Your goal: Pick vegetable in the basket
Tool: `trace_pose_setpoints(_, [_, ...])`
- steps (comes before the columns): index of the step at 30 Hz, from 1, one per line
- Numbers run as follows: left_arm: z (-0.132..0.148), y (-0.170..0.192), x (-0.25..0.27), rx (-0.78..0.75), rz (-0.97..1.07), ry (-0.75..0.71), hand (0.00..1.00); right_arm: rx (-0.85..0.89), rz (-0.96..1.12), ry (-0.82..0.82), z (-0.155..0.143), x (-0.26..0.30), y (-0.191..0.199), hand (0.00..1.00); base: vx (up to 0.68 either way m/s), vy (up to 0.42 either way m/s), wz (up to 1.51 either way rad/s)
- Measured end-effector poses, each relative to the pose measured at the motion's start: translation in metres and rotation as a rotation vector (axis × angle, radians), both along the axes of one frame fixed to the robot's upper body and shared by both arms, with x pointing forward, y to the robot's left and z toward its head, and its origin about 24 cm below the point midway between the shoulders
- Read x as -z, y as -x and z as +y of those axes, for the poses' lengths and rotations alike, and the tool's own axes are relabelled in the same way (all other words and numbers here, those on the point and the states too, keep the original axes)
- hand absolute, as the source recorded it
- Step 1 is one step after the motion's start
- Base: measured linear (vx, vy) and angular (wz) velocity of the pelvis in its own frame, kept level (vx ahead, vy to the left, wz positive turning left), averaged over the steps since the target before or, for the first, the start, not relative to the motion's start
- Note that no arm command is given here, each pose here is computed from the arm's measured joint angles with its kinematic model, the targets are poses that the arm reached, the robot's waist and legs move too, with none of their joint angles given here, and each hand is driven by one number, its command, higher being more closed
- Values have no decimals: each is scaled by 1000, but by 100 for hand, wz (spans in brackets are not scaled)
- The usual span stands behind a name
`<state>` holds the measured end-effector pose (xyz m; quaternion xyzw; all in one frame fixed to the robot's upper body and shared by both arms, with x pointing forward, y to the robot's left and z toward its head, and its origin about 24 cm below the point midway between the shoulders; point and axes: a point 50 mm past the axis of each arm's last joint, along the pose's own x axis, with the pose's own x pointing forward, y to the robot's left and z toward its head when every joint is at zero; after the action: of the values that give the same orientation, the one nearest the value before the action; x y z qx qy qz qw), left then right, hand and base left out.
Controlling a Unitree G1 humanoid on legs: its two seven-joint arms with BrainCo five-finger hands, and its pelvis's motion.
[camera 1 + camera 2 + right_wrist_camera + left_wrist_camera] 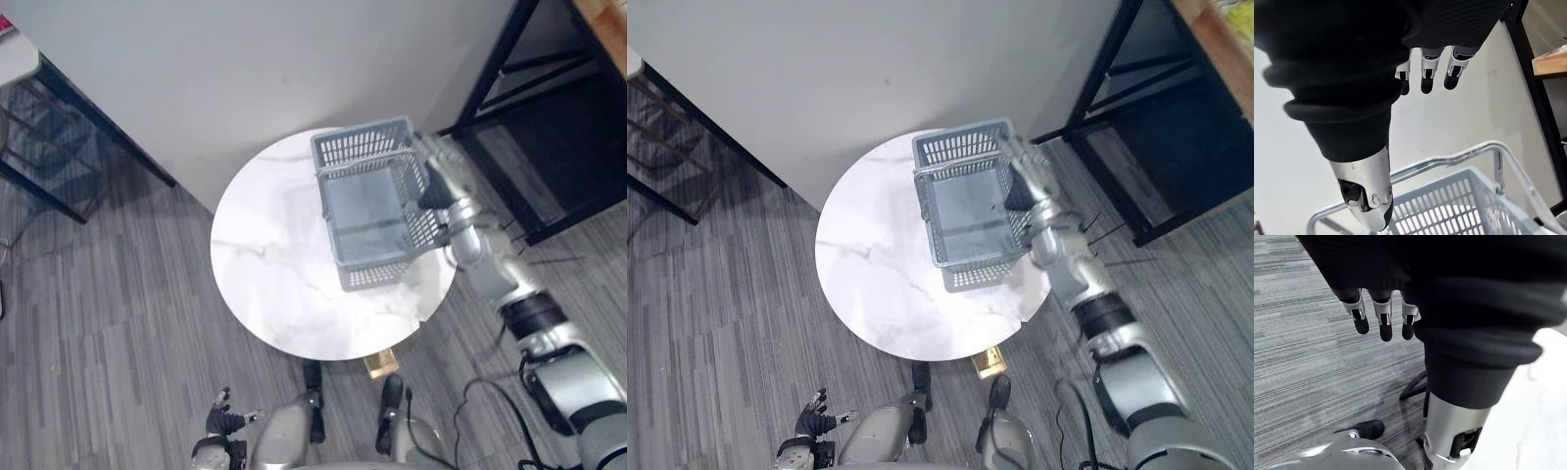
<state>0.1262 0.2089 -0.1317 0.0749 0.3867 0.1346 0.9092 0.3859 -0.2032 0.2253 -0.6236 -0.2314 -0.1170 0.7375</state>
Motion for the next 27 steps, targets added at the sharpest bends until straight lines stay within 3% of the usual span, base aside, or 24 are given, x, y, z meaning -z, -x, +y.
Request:
trace_pose_setpoints(7, [1, -8, -3, -29, -40, 18, 0, 122, -41, 34, -19, -43, -13, 0, -2, 1, 24])
trace_pose_setpoints(15, [-1, -20, -8, -33, -79, 34, 0, 202, 69, 71, -34, -30, -20, 0, -11, 3, 20])
trace_pose_setpoints(16, [-3, -22, -8, -21, -81, 36, 0, 206, 96, 77, -35, -26, -21, 100, -8, 10, 7])
trace_pose_setpoints(27, [-6, -23, -8, -3, -80, 40, 0, 167, 131, 58, -32, -16, -19, 100, 4, -5, 10])
